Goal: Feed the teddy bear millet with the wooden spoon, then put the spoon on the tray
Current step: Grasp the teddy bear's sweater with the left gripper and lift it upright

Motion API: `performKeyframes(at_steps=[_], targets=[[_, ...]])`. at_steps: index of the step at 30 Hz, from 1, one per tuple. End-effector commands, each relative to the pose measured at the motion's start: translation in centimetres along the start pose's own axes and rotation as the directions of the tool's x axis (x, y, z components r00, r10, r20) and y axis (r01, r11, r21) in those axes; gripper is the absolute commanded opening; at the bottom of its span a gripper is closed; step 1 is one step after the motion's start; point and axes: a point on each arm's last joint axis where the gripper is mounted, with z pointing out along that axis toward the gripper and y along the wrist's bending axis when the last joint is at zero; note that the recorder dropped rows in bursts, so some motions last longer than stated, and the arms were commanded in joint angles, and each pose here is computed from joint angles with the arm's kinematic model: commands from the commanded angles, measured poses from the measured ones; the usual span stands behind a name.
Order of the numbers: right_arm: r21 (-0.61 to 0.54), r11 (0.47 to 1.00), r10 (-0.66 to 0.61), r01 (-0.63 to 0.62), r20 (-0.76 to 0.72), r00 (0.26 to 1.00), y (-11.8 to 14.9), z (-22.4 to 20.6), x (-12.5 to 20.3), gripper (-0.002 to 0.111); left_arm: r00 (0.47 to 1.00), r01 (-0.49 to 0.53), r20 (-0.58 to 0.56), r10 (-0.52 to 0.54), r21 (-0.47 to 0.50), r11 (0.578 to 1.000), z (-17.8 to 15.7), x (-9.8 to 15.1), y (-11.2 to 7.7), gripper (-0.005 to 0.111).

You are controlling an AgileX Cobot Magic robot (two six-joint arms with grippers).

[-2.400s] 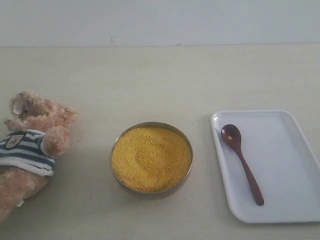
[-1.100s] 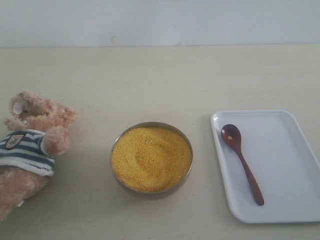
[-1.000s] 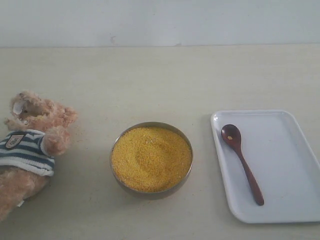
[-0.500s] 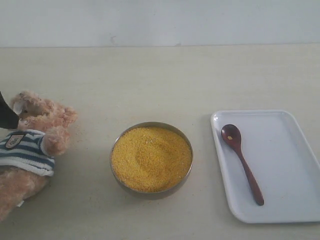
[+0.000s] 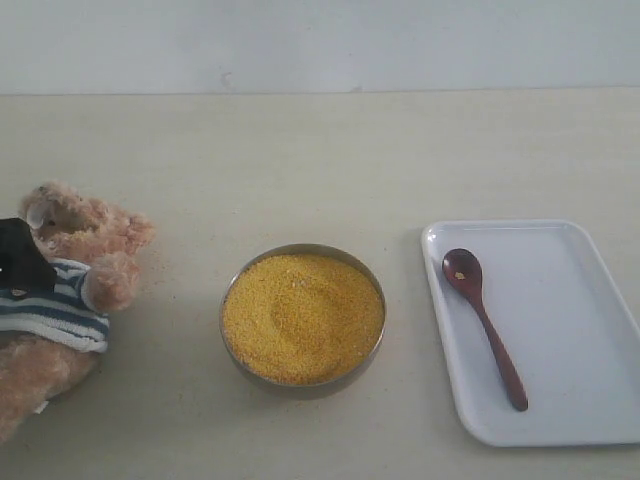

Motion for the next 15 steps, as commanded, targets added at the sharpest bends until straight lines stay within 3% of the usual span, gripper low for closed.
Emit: performKeyframes(at_steps=[1, 7, 15], targets=[[0.010, 1.000, -0.007, 0.007, 0.014, 1.000, -0.1, 0.0, 0.0, 0.001, 1.000, 0.001, -0.015, -0.001, -0.003, 1.000, 1.1, -0.1, 0.1, 0.102], [0.010, 1.000, -0.007, 0.007, 0.014, 1.000, -0.1, 0.0, 0.0, 0.001, 0.999, 0.012, -0.042, -0.013, -0.014, 1.000, 2.8, -0.5, 0.5, 0.102], [0.010, 1.000, -0.007, 0.007, 0.014, 1.000, -0.1, 0.0, 0.0, 0.001, 0.985, 0.042, -0.169, -0.036, 0.031, 0.999, 4.8, 0.2, 0.4, 0.102]])
